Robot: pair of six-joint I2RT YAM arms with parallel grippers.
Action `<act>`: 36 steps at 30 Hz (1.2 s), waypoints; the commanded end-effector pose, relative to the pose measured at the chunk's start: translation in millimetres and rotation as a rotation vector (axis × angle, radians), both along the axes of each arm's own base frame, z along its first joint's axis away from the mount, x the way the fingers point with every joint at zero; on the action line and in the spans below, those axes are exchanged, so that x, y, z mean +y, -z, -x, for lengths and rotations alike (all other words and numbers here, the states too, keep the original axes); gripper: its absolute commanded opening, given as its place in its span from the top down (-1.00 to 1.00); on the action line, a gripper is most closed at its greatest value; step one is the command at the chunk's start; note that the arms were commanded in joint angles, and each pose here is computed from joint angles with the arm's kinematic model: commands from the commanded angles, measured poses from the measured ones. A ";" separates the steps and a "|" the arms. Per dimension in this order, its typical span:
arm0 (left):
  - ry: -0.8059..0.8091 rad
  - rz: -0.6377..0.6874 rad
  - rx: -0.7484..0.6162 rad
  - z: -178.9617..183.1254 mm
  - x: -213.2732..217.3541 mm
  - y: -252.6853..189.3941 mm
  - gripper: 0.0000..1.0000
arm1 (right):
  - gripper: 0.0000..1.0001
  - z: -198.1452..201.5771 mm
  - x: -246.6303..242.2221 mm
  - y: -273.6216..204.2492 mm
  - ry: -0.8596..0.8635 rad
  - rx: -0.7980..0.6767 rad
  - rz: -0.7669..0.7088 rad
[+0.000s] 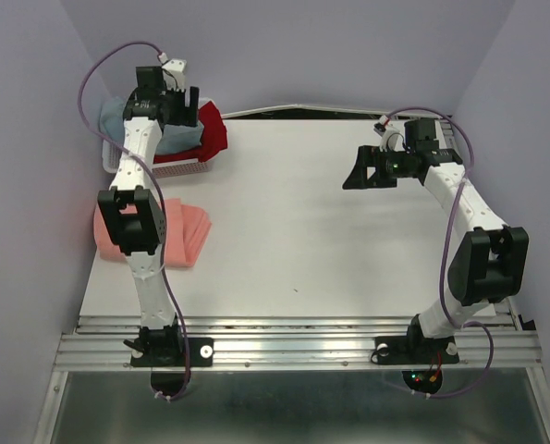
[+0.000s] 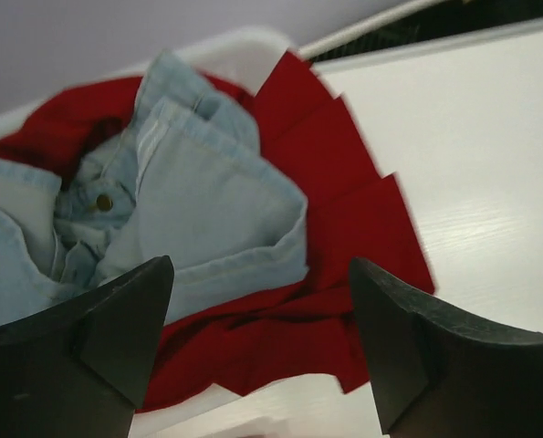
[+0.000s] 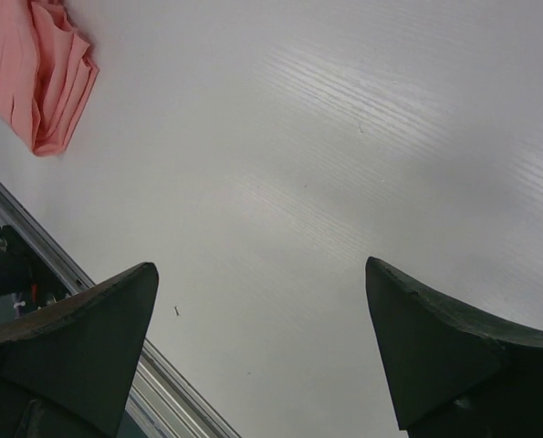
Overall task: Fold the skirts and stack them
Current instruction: Grab the skirt from the pile
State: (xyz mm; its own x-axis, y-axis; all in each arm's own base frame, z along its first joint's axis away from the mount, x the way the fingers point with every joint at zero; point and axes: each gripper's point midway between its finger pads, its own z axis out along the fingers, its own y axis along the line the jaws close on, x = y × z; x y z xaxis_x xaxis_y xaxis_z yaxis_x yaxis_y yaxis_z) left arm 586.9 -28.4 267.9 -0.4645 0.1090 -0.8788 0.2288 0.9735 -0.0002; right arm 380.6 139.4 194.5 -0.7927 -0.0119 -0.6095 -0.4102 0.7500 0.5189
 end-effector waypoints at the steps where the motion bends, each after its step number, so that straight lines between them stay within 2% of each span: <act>1: 0.007 -0.182 0.012 0.8 14.9 0.3 -0.82 | -1.00 -7.7 -3.2 -9.4 0.000 -0.064 0.003; 3: -0.031 -0.198 0.046 -4.0 39.3 18.0 -0.84 | -1.00 -8.4 -2.4 -8.3 0.000 -0.058 -0.002; 4: -0.024 -0.198 0.081 -8.0 41.3 37.1 -0.85 | -1.00 -8.5 -2.1 -7.2 -0.003 -0.054 -0.004; 10: -0.012 -0.160 0.145 -22.0 49.1 82.7 -0.85 | -1.00 -9.8 -3.6 -4.4 0.005 -0.047 0.006; 12: -0.015 -0.158 0.141 -26.0 51.6 88.8 -0.71 | -1.00 -9.8 -3.7 -3.5 0.004 -0.043 0.007; 14: -0.005 -0.144 0.135 -27.9 51.0 91.9 -0.55 | -1.00 -9.8 -3.5 -3.0 0.007 -0.039 0.005; 15: -0.005 -0.137 0.128 -29.2 50.8 91.4 -0.34 | -1.00 -9.3 -3.3 -3.6 0.007 -0.038 0.003; 17: -0.001 -0.109 0.092 -34.8 51.1 84.5 -0.14 | -1.00 -9.1 -3.3 -3.2 0.007 -0.035 0.003; 21: 0.004 -0.069 0.029 -44.2 54.5 65.1 0.41 | -1.00 -9.3 -4.0 -5.3 0.009 -0.037 0.008; 22: 0.005 -0.054 0.020 -45.5 54.8 60.8 0.72 | -1.00 -10.1 -4.3 -6.6 0.012 -0.040 0.009; 23: 0.017 -0.038 -0.005 -46.8 53.3 49.1 0.94 | -1.00 -9.8 -4.3 -8.1 0.012 -0.043 0.009; 24: 0.013 -0.024 -0.026 -45.2 54.9 35.8 1.00 | -1.00 -9.5 -4.3 -9.3 0.012 -0.046 0.009; 27: 0.047 -0.005 -0.108 -37.3 48.3 -8.1 1.00 | -1.00 -8.7 -4.4 -11.0 0.012 -0.050 0.008; 34: 0.039 -0.010 -0.526 19.2 38.1 -203.2 1.00 | -1.00 -8.9 -0.8 -13.7 0.001 -0.048 -0.015; 36: 0.037 0.006 -0.598 33.8 35.1 -234.6 1.00 | -1.00 -8.9 0.2 -15.0 -0.001 -0.048 -0.021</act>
